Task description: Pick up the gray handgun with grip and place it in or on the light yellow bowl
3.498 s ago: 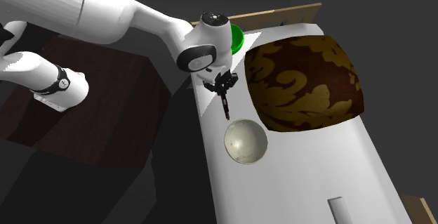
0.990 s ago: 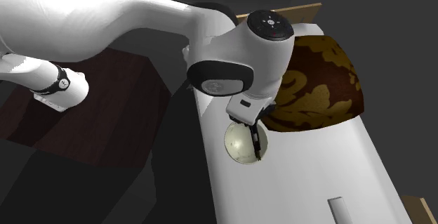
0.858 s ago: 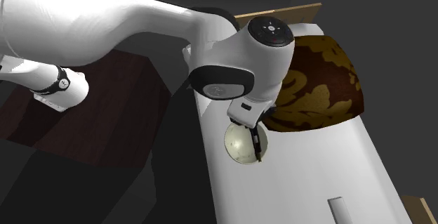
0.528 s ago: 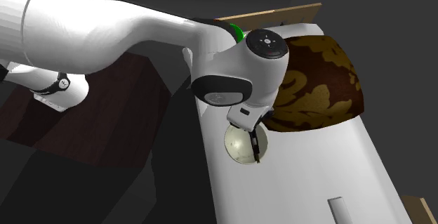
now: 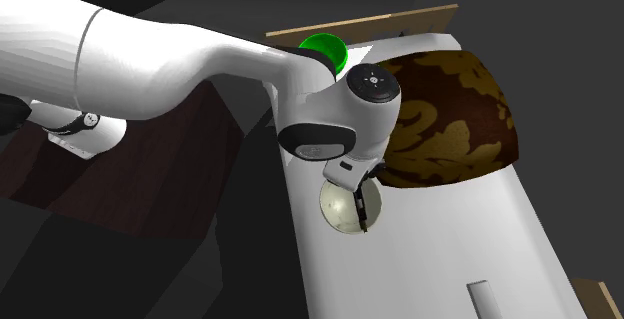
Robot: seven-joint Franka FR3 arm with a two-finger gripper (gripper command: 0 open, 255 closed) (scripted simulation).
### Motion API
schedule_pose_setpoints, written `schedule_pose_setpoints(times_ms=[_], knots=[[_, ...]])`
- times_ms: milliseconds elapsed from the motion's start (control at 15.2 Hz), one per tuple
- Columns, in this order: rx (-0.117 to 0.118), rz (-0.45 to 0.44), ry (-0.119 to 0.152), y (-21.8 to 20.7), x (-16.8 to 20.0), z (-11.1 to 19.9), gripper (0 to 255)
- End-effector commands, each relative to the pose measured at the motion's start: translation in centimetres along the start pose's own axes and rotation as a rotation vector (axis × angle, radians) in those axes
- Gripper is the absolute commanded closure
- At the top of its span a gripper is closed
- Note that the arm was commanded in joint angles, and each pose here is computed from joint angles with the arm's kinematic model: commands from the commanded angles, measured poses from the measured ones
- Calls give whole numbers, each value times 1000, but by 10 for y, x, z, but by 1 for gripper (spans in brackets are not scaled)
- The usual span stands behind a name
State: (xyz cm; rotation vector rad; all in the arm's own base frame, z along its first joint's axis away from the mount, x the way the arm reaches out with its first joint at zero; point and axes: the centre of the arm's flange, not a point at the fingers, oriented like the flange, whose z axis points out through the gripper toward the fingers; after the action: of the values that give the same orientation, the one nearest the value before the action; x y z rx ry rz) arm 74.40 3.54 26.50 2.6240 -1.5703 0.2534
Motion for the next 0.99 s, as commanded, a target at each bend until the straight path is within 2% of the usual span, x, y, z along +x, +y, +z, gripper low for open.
schedule_pose_setpoints(times_ms=[0,198,726,792,924], knots=[[0,0,0,0,-2,10,255],[0,0,0,1,-5,28,255],[0,0,0,1,-5,28,255],[0,0,0,1,-5,28,0],[0,0,0,1,-5,28,0]])
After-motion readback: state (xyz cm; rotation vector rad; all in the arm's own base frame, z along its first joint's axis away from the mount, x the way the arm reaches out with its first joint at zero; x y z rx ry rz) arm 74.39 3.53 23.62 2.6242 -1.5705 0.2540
